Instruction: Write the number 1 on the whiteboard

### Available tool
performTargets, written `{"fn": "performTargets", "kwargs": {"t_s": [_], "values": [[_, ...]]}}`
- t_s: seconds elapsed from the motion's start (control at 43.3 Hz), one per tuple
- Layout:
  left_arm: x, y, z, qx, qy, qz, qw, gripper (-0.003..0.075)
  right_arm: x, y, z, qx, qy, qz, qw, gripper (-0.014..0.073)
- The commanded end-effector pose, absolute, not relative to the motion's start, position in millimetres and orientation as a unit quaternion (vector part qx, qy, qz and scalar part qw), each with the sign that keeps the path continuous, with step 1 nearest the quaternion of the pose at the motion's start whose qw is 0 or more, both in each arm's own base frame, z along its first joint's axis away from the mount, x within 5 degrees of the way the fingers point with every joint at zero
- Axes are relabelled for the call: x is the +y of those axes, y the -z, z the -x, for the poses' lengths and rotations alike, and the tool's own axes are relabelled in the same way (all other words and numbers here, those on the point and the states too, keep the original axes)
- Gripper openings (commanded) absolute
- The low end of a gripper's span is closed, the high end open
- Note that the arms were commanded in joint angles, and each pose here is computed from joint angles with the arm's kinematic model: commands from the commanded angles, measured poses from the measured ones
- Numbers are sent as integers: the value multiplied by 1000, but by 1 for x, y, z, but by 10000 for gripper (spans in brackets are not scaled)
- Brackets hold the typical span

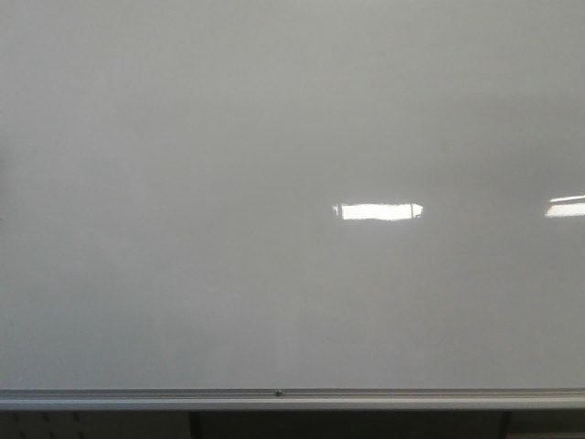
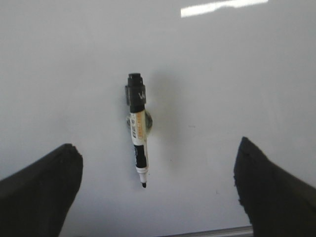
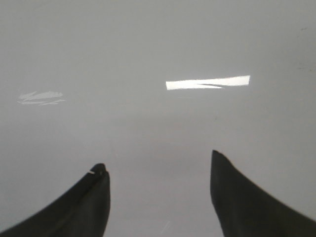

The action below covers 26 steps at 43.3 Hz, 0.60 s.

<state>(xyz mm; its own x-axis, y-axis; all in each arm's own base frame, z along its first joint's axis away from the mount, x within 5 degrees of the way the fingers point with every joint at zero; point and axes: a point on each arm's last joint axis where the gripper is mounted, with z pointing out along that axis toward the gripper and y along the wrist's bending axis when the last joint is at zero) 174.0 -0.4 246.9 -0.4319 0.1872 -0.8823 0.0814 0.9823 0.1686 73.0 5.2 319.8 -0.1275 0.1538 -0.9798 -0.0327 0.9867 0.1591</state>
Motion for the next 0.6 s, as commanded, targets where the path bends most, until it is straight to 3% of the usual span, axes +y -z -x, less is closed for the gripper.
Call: {"fn": "performTargets", "kwargs": {"t_s": [0.0,0.578], "values": [[4,-253,-197,824,-53,-68,561,606,4,-337,-74,712,-67,-44,697,474],[21,-173,-263,851,-45,-52,520,606,4,-337,-74,713,-67,-44,697,474]]}}
